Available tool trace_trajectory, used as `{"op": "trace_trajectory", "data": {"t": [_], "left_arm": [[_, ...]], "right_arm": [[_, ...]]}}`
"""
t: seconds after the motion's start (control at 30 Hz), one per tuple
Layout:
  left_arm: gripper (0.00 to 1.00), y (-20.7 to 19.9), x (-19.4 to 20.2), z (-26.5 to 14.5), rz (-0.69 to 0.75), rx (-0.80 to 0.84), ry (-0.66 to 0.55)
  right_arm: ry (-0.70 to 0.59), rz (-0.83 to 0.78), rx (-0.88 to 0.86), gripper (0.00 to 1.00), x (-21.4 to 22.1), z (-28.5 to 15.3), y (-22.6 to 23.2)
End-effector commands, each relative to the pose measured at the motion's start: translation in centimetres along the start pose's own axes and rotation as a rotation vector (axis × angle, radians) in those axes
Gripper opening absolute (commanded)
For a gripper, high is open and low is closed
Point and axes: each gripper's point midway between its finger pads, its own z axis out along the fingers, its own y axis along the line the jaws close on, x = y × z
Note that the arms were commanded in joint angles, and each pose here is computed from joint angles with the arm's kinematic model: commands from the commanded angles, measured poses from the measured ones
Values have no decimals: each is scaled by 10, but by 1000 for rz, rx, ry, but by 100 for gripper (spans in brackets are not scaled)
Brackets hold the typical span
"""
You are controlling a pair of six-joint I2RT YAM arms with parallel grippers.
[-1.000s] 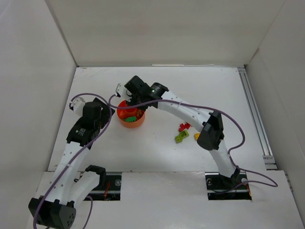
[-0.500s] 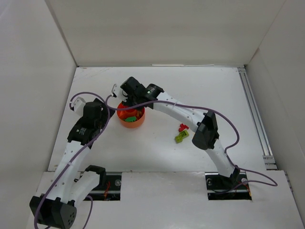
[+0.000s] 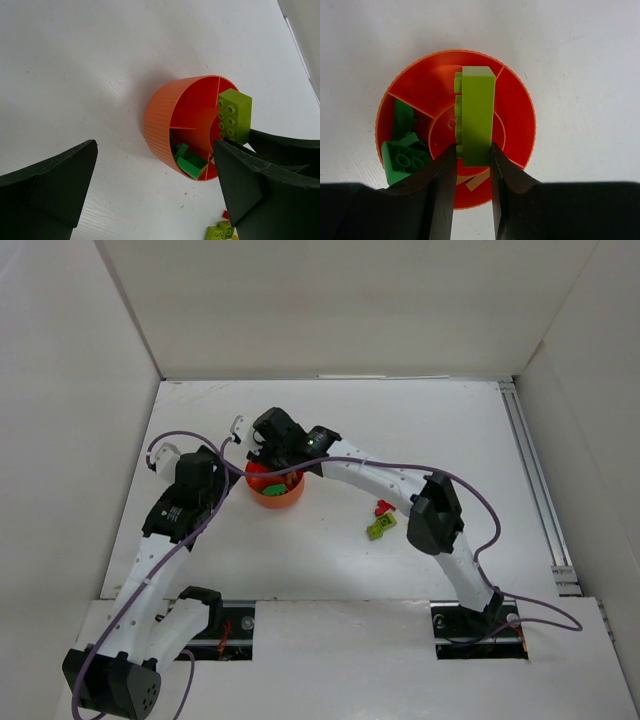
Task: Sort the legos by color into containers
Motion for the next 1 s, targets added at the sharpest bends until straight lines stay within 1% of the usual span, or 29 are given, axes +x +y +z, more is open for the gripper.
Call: {"op": "trace_trajectory", "data": {"t": [0.0,0.23,0.43,0.47,0.57,0.6,0.63,0.67,0.7,0.77,0.87,0.93,0.97], "left_arm": [[100,-3,-1,1,21,19,-6],[100,0,1,2,24,12,-1],[100,0,1,2,24,12,-1],[100,0,1,2,24,12,-1],[100,0,1,2,24,12,-1],[100,0,1,2,24,12,-1],[100,0,1,2,24,12,-1],[100,0,1,2,24,12,-1],[100,0,2,4,27,5,3],[100,0,2,4,27,5,3],[100,0,2,4,27,5,3],[100,-2,1,4,24,12,-1],[100,-2,1,4,24,12,-1]], "right_arm": [[-140,32,5,8,-41,-24,-1],[-114,67,12,12,-27,-20,-2],[-97,83,14,12,-16,-15,-3],[-97,83,14,16,-16,-15,-3],[-98,83,3,25,-15,-17,-1],[-107,84,6,33,-18,-21,-2],[-97,83,2,36,-14,-19,-1],[-108,92,-4,37,-17,-19,0],[-108,92,-4,41,-17,-19,0],[-114,94,7,41,-19,-23,-3],[-106,93,5,51,-16,-21,-1],[-114,103,7,54,-19,-26,-2],[-111,103,17,54,-18,-26,-4]]}}
